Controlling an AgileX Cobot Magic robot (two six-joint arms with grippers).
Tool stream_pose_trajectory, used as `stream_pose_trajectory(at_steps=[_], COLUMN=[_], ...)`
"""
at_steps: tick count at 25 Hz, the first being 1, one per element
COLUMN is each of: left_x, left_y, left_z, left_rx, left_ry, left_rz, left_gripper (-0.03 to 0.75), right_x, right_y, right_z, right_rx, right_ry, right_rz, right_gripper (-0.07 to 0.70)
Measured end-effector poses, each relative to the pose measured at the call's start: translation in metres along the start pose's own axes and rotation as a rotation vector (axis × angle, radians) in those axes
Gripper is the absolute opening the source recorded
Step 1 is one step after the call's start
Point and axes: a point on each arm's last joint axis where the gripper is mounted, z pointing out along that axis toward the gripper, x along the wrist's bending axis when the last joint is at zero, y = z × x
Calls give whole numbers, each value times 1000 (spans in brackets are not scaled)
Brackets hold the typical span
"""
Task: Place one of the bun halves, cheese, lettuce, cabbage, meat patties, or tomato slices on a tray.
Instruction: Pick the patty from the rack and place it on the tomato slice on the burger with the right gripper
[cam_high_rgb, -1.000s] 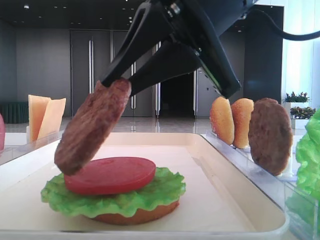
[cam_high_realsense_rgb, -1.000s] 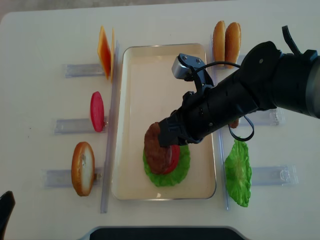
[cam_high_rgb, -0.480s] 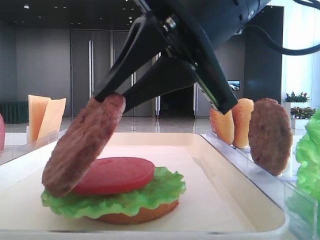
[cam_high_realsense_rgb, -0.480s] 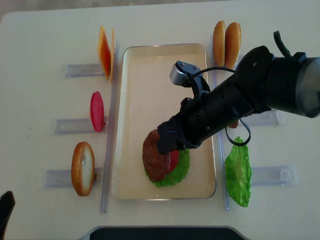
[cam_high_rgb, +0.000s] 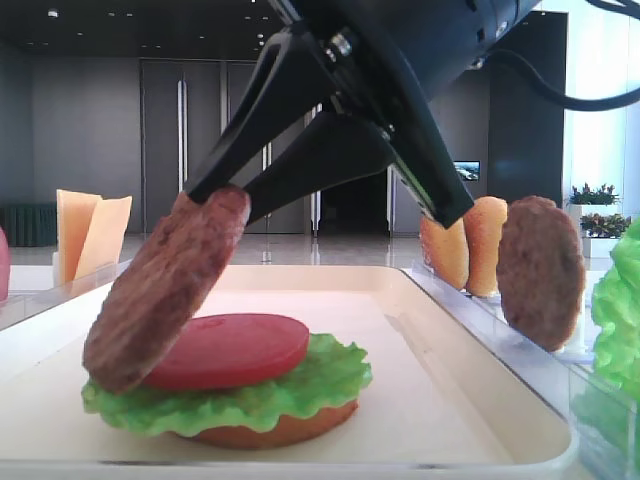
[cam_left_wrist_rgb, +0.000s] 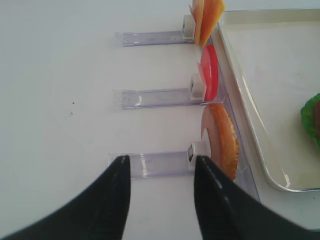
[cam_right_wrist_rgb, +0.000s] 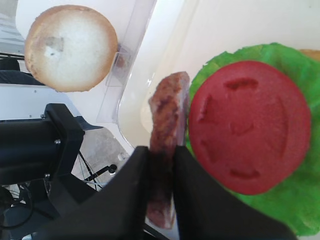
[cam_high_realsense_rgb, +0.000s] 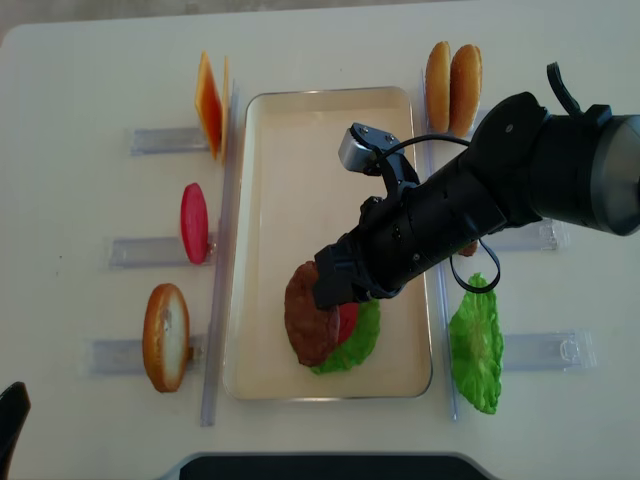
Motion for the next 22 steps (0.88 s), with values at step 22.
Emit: stream_pose_trajectory(at_steps=[22], left_x=[0], left_y=[0], left_z=[0], left_rx=[0], left_ry=[0], left_rz=[0], left_gripper=[328], right_x=[2], right_y=[6], right_z=[-2], right_rx=[-1], right_ry=[-29], right_rz=[-61], right_gripper=[133])
